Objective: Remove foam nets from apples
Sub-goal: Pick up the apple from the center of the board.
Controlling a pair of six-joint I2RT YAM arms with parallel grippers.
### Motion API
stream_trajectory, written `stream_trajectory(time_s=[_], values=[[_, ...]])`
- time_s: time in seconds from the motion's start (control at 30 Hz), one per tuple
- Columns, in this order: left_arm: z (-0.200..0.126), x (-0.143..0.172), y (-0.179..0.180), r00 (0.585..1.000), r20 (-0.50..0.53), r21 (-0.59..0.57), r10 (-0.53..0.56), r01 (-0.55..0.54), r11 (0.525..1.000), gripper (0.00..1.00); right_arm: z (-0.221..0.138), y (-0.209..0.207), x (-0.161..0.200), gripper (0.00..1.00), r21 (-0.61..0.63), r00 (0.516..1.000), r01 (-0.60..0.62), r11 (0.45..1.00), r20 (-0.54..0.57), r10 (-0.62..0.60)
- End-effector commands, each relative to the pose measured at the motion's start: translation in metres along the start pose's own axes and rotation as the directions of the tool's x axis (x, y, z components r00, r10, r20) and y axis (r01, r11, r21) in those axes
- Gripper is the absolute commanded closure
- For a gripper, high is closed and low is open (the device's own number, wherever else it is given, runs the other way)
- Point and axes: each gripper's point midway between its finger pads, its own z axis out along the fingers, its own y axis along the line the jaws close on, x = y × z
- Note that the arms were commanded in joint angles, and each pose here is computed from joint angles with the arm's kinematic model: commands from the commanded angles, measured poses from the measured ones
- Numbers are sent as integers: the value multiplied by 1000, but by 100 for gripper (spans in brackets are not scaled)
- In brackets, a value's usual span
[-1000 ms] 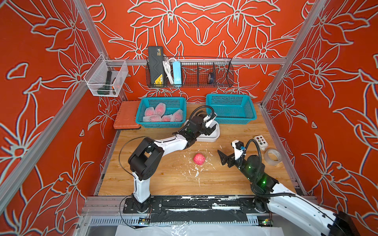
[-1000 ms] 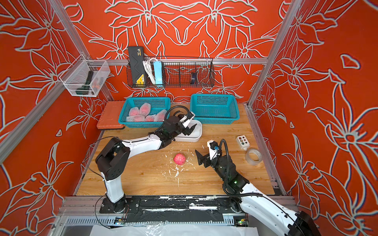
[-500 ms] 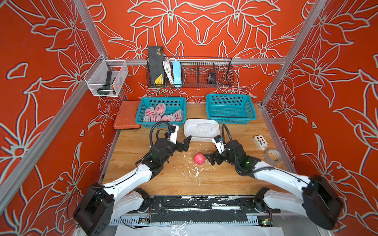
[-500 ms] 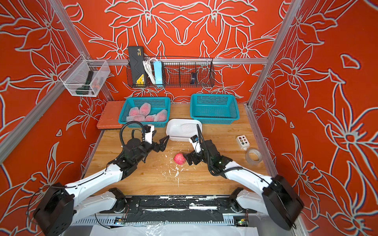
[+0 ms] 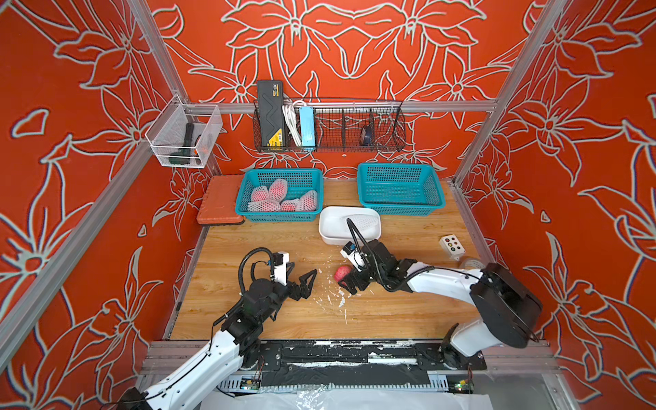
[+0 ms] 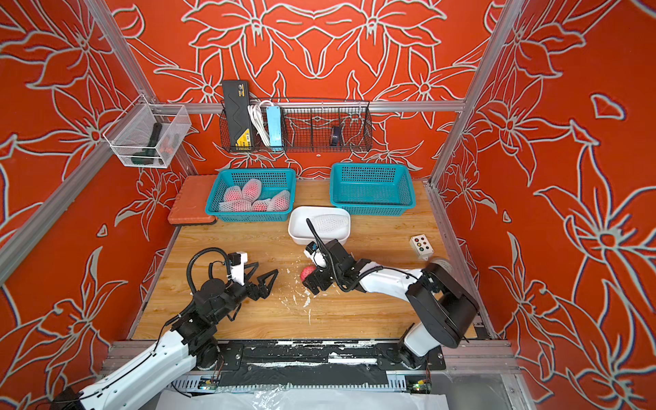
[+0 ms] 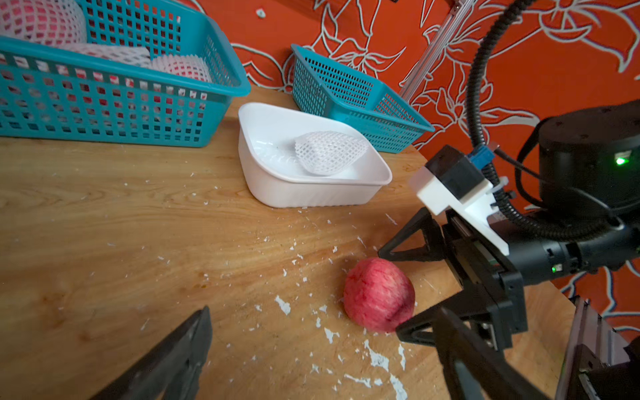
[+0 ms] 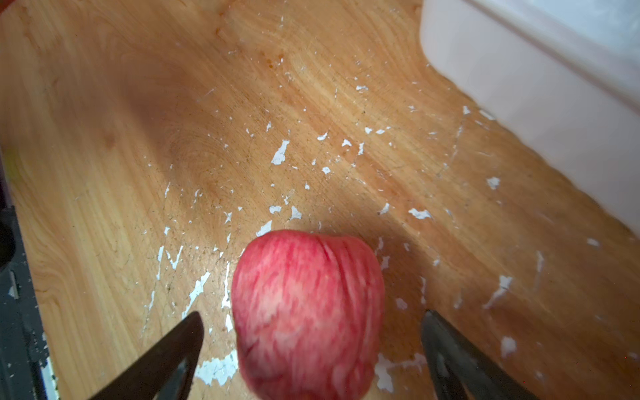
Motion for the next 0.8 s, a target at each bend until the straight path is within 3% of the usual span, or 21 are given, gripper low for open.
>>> stream_trajectory(time_s=[0.0,0.07,0.13,0.2,0.3,0.43,0.53,0.63,0.77], values=[[-1,-2,-3,1000,-2,12,-10,10,1000,3,12,6,0,2,-10,999,32,999,-35,-32],[-1,-3,-5,1000,3,23,-2,2,1000,3,17,9,-1,11,-23,998,38,999,-40,-39],[-1,-6,-13,1000,14,68,19,-20,997,3,17,11,-3,30,-33,998,43,999,-42,-44],[-2,-12,-29,998,31,149,47,-51,988,3,9,12,-10,46,-26,999,51,998,-17,-51],[-5,-23,-61,993,71,309,89,-107,945,3,-12,9,-34,59,27,995,63,998,72,-65],[-8,-45,-92,985,133,434,113,-160,887,2,-54,0,-81,61,88,974,73,993,207,-90],[-5,-65,-113,972,178,472,155,-223,853,3,-89,-26,-121,61,128,951,8,992,304,-47],[14,-87,-124,966,175,448,189,-249,859,3,-119,-71,-154,61,205,927,-90,975,376,6],[54,-99,-128,981,86,426,175,-195,884,3,-148,-157,-175,61,385,917,-227,895,393,63]])
